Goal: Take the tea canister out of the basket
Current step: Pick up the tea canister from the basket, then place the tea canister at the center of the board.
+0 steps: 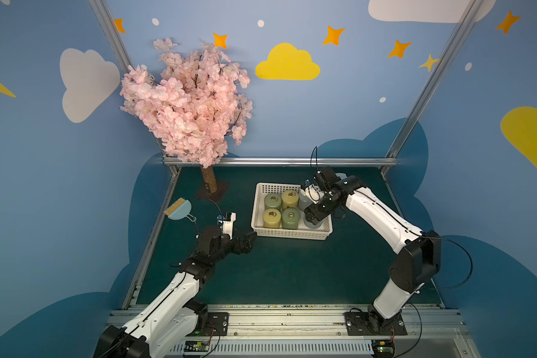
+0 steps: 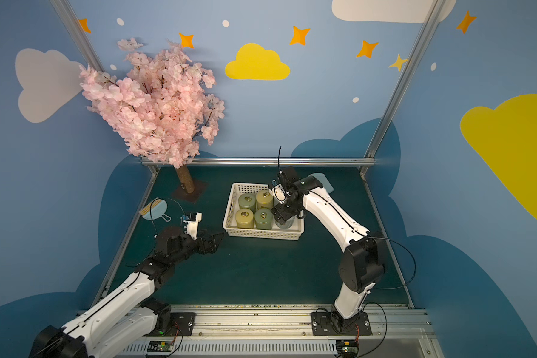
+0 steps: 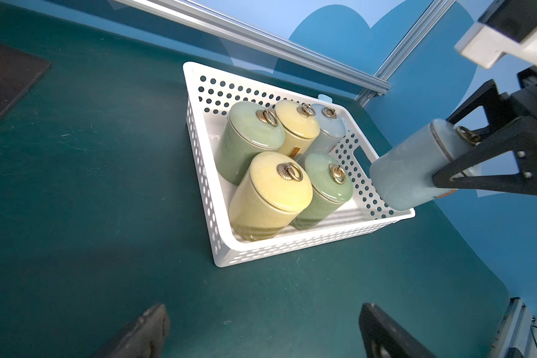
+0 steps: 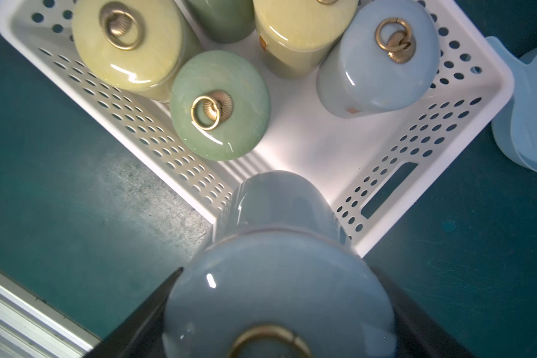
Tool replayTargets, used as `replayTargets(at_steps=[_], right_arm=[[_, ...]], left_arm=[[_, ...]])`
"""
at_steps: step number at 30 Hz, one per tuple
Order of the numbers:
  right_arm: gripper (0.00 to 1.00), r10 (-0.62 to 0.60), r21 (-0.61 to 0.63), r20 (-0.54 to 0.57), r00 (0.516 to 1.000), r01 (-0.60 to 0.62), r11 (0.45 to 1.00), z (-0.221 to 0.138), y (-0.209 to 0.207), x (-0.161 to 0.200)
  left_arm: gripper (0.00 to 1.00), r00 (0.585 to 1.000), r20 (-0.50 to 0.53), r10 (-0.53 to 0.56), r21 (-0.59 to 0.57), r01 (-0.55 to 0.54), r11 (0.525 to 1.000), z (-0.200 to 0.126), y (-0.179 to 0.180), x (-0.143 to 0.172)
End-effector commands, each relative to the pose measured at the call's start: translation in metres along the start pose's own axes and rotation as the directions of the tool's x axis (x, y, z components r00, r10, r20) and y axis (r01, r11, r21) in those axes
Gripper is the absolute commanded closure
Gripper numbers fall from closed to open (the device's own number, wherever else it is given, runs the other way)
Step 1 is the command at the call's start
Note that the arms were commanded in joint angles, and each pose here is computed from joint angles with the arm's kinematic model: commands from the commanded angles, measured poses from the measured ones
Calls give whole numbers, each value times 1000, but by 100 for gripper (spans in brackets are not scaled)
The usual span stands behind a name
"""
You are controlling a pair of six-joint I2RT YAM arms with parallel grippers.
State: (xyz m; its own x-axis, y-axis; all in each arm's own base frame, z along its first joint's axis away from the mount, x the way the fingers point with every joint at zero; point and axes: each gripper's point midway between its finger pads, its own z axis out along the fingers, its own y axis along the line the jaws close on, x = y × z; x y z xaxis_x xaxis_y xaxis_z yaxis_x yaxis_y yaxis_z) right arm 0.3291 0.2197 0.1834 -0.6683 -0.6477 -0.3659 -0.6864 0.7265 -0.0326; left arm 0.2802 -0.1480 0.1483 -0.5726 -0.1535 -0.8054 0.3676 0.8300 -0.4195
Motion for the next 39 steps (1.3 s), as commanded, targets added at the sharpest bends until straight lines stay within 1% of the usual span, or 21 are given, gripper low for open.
replayTargets(at_steps=[1,6,21,31,39], right_arm=[[42,1,1,61,998,-1,1000,-25,13,-3],[42,-9,-8,57,998,10,1000,-27,32,5],[42,-32,-39,54,998,34,999,-21,98,47],[42,-54,-56,55,997,57,997,-18,139,63],[42,-63,-56,32,997,65,996,-10,167,84]], left_arm=[[0,1000,7,16,-4,-16,1000,-2,1,1],[0,1000,15,19,-7,-19,1000,-4,1,-1],[0,999,20,25,-29,-25,999,-5,5,-1],[0,999,25,28,-42,-27,999,-5,7,-1],[0,999,42,21,-44,-20,999,-8,7,-3]])
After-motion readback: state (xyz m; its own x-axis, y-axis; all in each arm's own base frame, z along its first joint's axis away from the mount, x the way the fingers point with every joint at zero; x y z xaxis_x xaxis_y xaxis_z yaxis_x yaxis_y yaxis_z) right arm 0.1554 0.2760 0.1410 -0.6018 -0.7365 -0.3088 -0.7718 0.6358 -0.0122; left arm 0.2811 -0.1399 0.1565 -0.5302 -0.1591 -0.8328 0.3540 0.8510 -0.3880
